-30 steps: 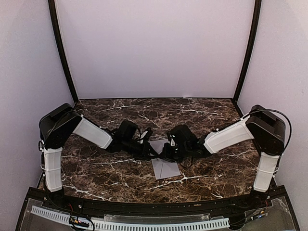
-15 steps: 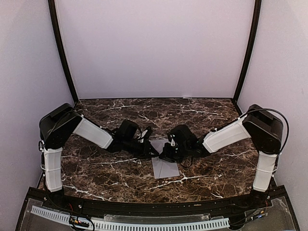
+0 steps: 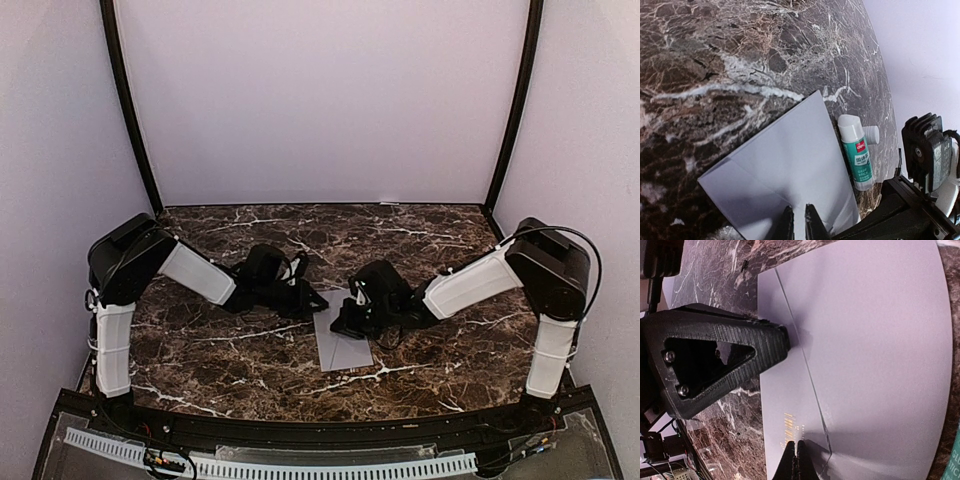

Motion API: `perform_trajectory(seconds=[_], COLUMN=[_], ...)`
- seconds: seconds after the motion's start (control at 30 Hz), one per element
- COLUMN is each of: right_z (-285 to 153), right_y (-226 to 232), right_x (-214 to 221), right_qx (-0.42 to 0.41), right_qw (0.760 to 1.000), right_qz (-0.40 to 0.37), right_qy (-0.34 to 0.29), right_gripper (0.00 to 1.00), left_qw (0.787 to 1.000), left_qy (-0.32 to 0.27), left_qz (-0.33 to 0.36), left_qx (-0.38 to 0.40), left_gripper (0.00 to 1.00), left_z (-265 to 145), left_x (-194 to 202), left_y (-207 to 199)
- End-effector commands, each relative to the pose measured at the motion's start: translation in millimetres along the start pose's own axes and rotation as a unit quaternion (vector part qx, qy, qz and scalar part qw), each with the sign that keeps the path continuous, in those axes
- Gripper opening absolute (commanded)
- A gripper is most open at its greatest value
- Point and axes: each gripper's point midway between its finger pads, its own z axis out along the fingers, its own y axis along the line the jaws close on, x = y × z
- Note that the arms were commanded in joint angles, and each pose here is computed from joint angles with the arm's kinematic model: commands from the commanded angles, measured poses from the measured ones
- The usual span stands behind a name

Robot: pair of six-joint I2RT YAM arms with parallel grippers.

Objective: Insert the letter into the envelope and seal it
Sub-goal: Seal the envelope flap on the envelope.

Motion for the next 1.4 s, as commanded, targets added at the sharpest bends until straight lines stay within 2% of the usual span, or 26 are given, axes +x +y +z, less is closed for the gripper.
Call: perform_trajectory(seconds=[0.0,0.57,1.13,1.37], right_z=[-4.8,-7.5,-19.7,-10.1], right_y=[-28.3,1.5,-6.0,-9.8], right_x=[27.4,42.7,51.3,45.8], right_qx=[0.042,0.010,0.029,0.040], right_qw=[0.998,0.996,0.996,0.996], right_qz=[0.011,-0.040,-0.033,-0.035], right_qy=[0.047,0.080,0.082,0.075], right_gripper=[0.00,0.00,0.00,0.00], left_qw=[0.999,0.999,0.999,0.999], left_qy=[0.002,0.018,0.022,0.025], left_qz=[-0.018,-0.025,-0.024,-0.020], left_qx=[-0.035,-0.041,-0.040,-0.037], left_gripper=[0.09,0.08,0.08,0.08], left_z=[5.1,4.0,3.8,4.0], left_x=[5.0,19.5,21.2,22.1], left_y=[25.2,35.1,35.3,33.8])
